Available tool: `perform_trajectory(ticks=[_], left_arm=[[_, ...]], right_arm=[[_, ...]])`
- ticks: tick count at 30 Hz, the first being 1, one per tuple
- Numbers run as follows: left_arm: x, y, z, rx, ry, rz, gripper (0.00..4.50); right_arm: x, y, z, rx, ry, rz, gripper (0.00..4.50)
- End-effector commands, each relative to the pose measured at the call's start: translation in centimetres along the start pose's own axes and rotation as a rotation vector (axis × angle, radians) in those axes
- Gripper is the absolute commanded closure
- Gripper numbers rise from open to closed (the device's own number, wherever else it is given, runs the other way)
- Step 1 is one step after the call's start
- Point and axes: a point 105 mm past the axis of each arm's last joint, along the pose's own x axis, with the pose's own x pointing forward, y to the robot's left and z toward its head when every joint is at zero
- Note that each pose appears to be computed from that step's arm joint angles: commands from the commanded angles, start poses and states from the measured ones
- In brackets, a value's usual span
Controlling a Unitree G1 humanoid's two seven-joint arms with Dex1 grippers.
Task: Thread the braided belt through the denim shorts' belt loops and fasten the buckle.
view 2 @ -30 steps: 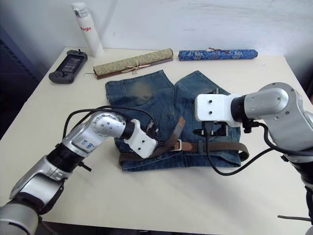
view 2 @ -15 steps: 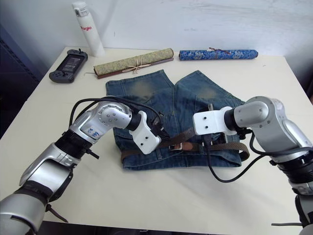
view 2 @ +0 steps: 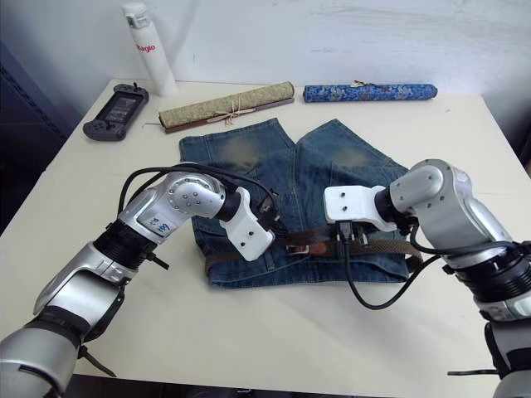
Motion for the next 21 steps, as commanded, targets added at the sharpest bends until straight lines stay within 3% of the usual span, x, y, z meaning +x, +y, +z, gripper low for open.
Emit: perform_trajectory(ticks=[1, 4, 6, 8, 10, 16, 21], left_arm=[[-1.0, 1.5, 0.3, -0.022, -0.011, 0.076, 4.50], [-1.3, 1.8, 0.2, -0.060, -0.017, 0.091, 4.50], [-1.8, 2.6, 0.3, -0.212, -0.081, 0.132, 4.50], [-2.9, 3.6, 0.5, -0.442, -0.176, 0.187, 3.77], [-4.1, 2.8, 0.4, -0.608, -0.221, 0.148, 2.95], [-6.8, 1.4, 0.3, -0.886, -0.275, 0.145, 0.12], [-7.9, 2.0, -0.2, -1.108, -0.316, 0.233, 0.05]], right_arm=[[-1.0, -0.1, 1.0, -0.015, -0.021, 0.000, 4.43], [-1.2, -0.1, 1.0, -0.014, -0.022, 0.001, 4.43], [-1.5, -0.3, 1.0, -0.013, -0.023, -0.015, 4.43], [-1.8, -0.7, 0.9, -0.014, -0.020, -0.055, 4.50], [-2.1, -1.2, 0.8, -0.013, -0.018, -0.105, 4.50], [-2.6, -1.8, 0.5, 0.009, -0.030, -0.196, 4.50], [-2.8, -1.7, 1.2, 0.057, -0.092, -0.233, 4.50]])
